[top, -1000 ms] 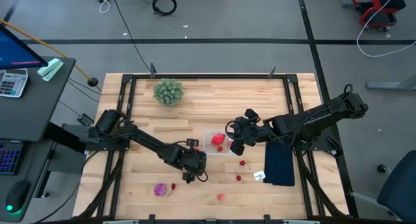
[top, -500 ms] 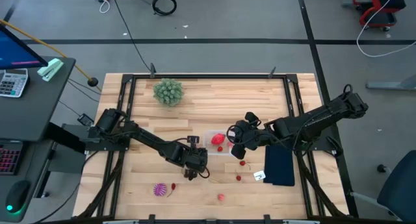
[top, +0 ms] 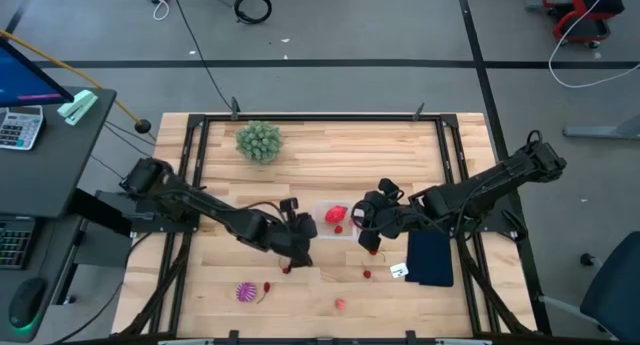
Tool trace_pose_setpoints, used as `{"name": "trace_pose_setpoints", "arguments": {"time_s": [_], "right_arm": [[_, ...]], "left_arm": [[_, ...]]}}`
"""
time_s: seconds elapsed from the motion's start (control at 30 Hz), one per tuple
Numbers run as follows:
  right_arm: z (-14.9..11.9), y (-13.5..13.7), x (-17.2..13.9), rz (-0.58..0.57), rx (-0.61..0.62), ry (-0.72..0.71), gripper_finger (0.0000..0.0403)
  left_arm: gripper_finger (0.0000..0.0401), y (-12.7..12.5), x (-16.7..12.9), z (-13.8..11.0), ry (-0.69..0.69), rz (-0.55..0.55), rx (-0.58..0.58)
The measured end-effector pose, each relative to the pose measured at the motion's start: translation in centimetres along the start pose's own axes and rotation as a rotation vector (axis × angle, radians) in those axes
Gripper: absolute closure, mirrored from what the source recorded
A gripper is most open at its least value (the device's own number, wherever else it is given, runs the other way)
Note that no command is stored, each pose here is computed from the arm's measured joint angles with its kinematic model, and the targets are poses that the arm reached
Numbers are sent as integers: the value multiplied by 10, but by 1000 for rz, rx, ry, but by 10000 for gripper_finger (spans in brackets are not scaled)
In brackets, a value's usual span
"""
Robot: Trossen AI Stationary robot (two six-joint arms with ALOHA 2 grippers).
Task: Pick and placing Produce into tupperware
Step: Put the red strawberry into the transparent bin
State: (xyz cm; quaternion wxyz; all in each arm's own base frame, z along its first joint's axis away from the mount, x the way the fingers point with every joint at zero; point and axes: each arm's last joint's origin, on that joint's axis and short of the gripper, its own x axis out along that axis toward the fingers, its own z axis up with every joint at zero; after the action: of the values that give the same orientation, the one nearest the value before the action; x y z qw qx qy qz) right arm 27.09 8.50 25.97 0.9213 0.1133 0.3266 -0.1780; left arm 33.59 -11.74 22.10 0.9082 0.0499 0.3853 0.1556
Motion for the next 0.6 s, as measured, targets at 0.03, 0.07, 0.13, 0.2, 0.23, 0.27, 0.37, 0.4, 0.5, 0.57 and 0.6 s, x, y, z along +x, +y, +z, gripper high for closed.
{"name": "trace_pose_setpoints", "arguments": {"time_s": [0.03, 0.07, 0.13, 0.2, 0.23, 0.27, 0.37, 0.4, 0.5, 0.57, 0.6], "right_arm": [[0, 1, 0, 0, -2, -2, 254], [-1, 1, -1, -3, -3, -4, 254], [0, 1, -1, -9, 2, -9, 254], [0, 1, -1, -12, 23, -10, 254], [-1, 0, -1, -17, 34, -11, 254], [-1, 0, -1, -21, 41, -12, 254], [-1, 0, -1, -27, 43, -11, 254], [-1, 0, -1, -28, 43, -10, 254], [-2, -1, -1, -35, 36, 0, 254], [-2, -1, -1, -36, 35, 2, 254], [-3, -2, -1, -39, 32, 5, 254]], "left_arm": [[398, 2, -5, 3, -24, 5, -12], [398, 4, -9, 7, -54, 4, -27], [397, 8, -14, 14, -103, 4, -41], [398, 10, -13, 23, -165, -5, -38], [398, 11, -12, 25, -181, -4, -33], [398, 12, -11, 28, -199, -5, -46], [398, 12, -1, 29, -213, 3, -68], [398, 11, 4, 28, -208, 7, -73], [398, 9, 19, 24, -183, 19, -91], [397, 6, 30, 19, -157, 28, -88], [397, 5, 35, 16, -143, 32, -91]]}}
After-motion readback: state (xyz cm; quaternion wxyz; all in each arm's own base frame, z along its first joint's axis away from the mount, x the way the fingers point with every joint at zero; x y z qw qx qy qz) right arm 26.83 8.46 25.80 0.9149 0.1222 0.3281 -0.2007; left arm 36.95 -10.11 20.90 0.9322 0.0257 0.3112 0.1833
